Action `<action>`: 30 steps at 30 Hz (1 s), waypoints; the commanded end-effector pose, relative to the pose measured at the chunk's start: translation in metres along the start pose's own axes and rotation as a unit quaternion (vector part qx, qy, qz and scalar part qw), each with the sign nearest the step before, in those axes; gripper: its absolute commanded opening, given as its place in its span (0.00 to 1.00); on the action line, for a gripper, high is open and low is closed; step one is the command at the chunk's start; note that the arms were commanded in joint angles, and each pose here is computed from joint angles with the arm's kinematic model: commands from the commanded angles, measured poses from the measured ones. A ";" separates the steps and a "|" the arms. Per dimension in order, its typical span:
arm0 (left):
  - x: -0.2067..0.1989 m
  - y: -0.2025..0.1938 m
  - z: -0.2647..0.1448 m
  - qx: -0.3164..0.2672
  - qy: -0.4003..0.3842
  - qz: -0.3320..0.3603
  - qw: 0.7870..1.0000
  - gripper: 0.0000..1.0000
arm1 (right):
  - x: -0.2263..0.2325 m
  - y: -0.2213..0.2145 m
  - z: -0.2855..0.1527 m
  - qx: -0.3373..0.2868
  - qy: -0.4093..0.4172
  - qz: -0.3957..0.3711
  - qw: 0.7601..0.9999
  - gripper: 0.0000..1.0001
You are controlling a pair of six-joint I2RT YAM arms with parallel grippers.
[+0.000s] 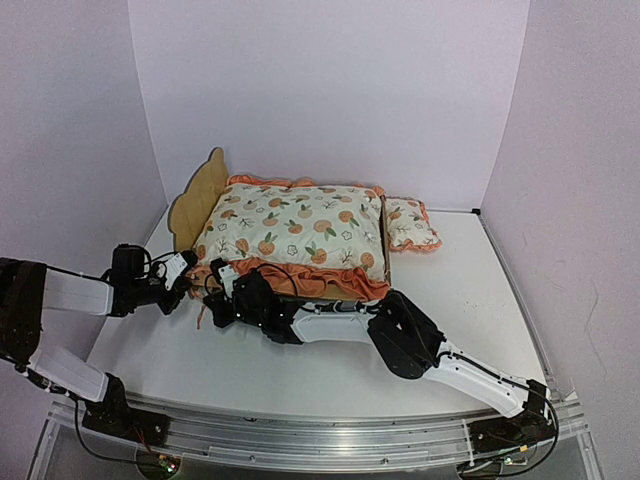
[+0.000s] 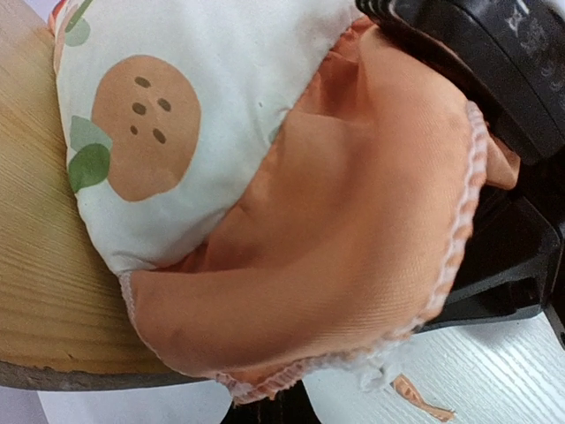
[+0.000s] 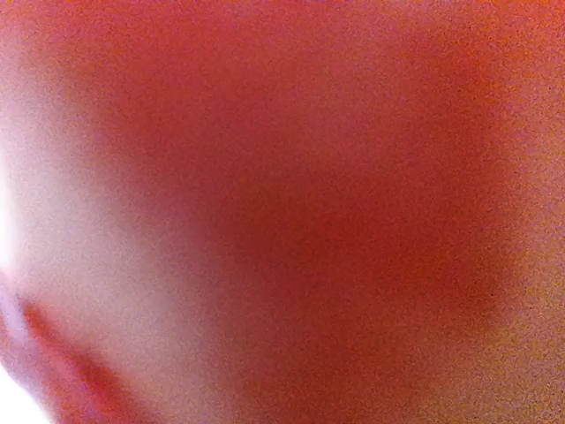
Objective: Set up the pet bed
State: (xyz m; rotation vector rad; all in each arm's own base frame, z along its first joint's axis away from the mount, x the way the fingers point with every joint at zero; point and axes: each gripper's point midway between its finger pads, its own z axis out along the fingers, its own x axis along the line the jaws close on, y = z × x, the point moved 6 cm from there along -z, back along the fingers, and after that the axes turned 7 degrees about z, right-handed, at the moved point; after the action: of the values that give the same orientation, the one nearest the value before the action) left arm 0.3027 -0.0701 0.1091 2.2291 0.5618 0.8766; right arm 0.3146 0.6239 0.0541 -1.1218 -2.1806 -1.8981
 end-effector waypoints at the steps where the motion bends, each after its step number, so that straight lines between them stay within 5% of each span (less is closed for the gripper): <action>1: 0.005 0.012 -0.006 0.009 -0.018 -0.023 1.000 0.00 | -0.006 0.038 -0.004 -0.055 -0.036 0.015 0.998 0.00; 20: -0.021 0.034 -0.028 -0.015 -0.159 -0.075 0.984 0.00 | -0.012 0.035 0.003 -0.030 -0.030 -0.040 0.998 0.00; 30: 0.023 0.042 -0.028 0.023 -0.026 -0.125 0.991 0.01 | -0.010 0.039 -0.004 -0.031 -0.034 -0.032 0.998 0.00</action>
State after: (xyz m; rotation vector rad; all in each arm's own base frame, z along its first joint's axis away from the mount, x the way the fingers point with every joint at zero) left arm 0.2851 -0.0829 0.1319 2.2298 0.7215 0.5115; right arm 0.3217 0.6240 0.0524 -1.1149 -2.2902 -1.8986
